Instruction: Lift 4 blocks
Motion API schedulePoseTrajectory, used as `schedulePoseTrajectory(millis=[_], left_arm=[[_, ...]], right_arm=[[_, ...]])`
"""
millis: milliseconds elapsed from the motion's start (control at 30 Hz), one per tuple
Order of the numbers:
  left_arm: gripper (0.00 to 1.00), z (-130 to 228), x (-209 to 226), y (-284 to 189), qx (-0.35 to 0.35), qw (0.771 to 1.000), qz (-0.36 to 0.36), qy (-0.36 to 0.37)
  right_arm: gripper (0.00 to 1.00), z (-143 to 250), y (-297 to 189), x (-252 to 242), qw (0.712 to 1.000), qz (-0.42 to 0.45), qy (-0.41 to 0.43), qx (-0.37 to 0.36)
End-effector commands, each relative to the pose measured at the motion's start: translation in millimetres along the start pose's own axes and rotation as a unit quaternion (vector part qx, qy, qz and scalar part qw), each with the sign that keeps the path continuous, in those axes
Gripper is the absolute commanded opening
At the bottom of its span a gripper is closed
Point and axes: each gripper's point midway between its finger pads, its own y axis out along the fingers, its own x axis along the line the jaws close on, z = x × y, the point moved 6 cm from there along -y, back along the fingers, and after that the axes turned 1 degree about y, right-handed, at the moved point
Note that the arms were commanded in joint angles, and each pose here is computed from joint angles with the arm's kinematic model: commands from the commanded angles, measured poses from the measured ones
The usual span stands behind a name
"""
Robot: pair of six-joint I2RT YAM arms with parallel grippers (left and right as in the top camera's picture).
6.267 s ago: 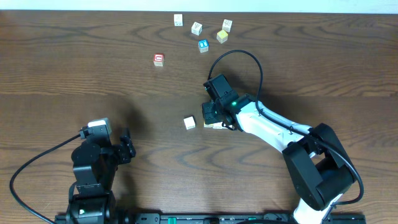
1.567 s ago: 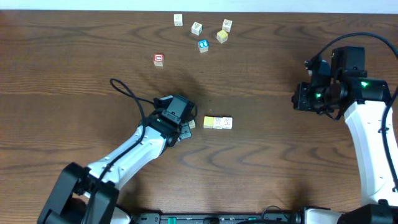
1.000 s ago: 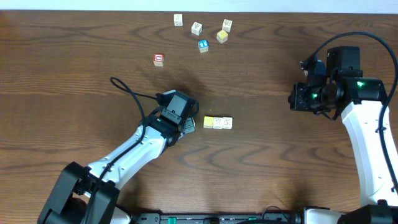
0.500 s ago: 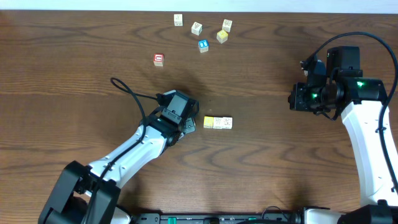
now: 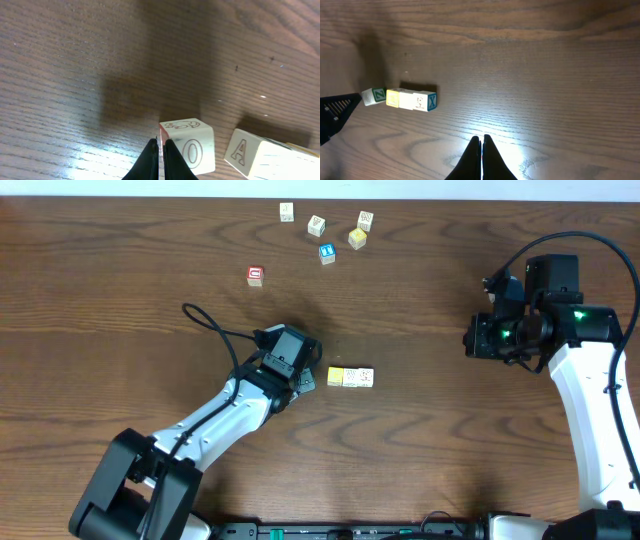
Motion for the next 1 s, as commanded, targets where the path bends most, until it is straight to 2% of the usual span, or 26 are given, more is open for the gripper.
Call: schedulePoseTrajectory(millis=[0,967], left_arm=[[0.07,-4.2,-3.9,2.8,-0.006,1.000,-0.004,-0.001],[0.07,-2.0,-5.4,7.3,0.003,1.000,0.001,0.005]], right_arm=[[0.02,2.0,1.8,7.7,1.000,-0.011,-0.004,0.004],[0.01,1.9,1.8,7.7,1.000,-0.011,-0.005,0.004]])
